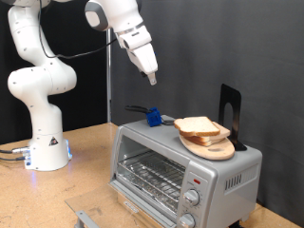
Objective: Make a piece of toast with the oven
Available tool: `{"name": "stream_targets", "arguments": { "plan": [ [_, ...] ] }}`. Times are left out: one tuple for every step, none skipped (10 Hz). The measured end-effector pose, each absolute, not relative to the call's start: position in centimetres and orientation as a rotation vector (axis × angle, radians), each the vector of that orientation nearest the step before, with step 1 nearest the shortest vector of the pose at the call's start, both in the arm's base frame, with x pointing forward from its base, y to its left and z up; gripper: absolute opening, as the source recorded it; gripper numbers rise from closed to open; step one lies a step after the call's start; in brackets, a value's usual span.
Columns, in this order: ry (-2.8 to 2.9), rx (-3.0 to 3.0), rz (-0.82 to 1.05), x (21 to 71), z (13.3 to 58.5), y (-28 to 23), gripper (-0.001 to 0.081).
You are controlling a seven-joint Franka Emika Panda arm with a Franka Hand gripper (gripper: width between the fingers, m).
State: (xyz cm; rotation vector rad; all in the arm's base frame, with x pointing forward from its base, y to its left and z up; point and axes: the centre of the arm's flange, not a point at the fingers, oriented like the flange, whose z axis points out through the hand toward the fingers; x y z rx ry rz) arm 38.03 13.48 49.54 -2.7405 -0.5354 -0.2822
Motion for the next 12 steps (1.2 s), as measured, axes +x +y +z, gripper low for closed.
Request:
{"name": "stream_targets", "arguments": {
  "plan": [
    [-0.516,-2.767,-0.279,38.0,48.7,13.5,0.0808],
    [-0.488,-2.787,-0.305,38.0,47.6,13.7,0.0808],
    [-0.473,-2.801,-0.32,37.9,46.5,13.9,0.0808],
    [-0.471,-2.811,-0.322,37.8,45.5,14.0,0.0808],
    [-0.472,-2.819,-0.319,37.7,44.6,14.2,0.0808],
    [-0.474,-2.826,-0.318,37.5,43.8,14.3,0.0808],
    [-0.475,-2.832,-0.322,37.4,43.0,14.5,0.0808],
    [-0.47,-2.836,-0.335,37.5,42.2,14.6,0.0808],
    [-0.466,-2.838,-0.351,37.6,41.5,14.9,0.0808],
    [-0.463,-2.839,-0.357,37.6,40.9,15.1,0.0808],
    [-0.458,-2.839,-0.355,37.7,40.3,15.2,0.0808],
    [-0.455,-2.841,-0.35,37.8,39.6,15.4,0.0808]
  ]
}}
